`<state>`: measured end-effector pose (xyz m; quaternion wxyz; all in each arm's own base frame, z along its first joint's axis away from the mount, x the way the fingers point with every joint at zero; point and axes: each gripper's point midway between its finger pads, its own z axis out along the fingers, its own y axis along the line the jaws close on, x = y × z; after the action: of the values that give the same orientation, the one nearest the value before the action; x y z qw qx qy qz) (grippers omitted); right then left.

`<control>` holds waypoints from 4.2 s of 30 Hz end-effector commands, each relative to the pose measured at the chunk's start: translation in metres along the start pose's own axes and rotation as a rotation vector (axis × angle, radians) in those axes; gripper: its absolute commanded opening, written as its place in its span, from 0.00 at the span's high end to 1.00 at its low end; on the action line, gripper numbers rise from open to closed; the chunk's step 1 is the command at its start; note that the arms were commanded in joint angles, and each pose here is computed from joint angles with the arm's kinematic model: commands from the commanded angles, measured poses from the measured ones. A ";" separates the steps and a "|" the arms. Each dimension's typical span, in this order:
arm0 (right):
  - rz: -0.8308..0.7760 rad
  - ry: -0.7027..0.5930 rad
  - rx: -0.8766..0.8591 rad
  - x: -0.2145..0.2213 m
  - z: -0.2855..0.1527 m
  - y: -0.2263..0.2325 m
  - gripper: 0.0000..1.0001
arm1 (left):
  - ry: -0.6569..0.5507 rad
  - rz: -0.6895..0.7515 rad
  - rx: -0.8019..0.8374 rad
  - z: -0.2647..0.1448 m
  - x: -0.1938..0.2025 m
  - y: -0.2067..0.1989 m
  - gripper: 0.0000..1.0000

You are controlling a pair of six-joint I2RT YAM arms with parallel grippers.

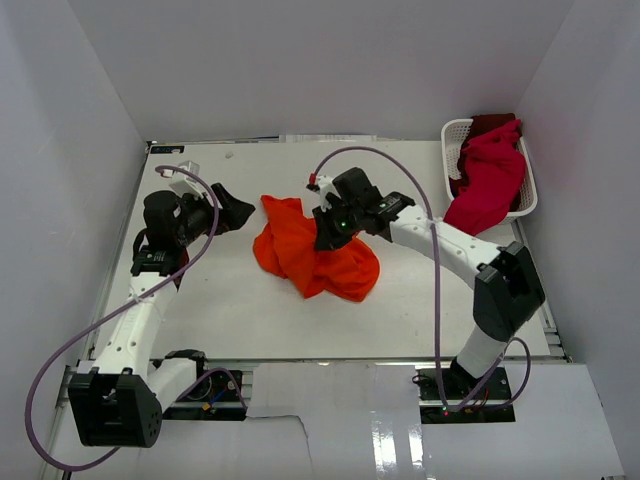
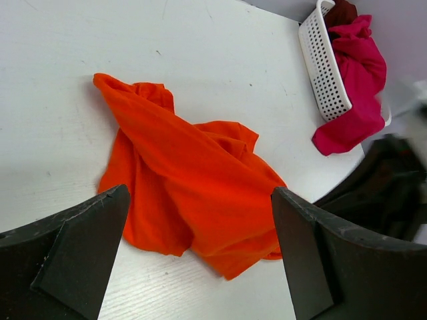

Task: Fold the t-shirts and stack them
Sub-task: Flatten out the tshirt

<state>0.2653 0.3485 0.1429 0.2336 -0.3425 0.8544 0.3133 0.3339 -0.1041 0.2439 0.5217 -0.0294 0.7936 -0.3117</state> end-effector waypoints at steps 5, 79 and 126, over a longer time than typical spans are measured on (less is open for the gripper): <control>-0.009 -0.040 0.265 -0.029 -0.082 -0.023 0.92 | 0.030 0.017 0.178 0.020 -0.011 -0.027 0.02; 0.179 -0.193 0.499 -0.079 -0.200 -0.160 0.92 | 0.557 0.194 0.498 0.271 0.122 0.008 0.24; 0.215 -0.502 0.517 -0.157 -0.259 -0.191 0.92 | 0.098 0.459 0.005 0.113 -0.103 -0.078 1.00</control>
<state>0.4657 0.1036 0.3016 0.4234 -0.0644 0.8944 0.1290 0.4527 -0.2120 0.3026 0.4926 0.2042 0.8081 -0.2501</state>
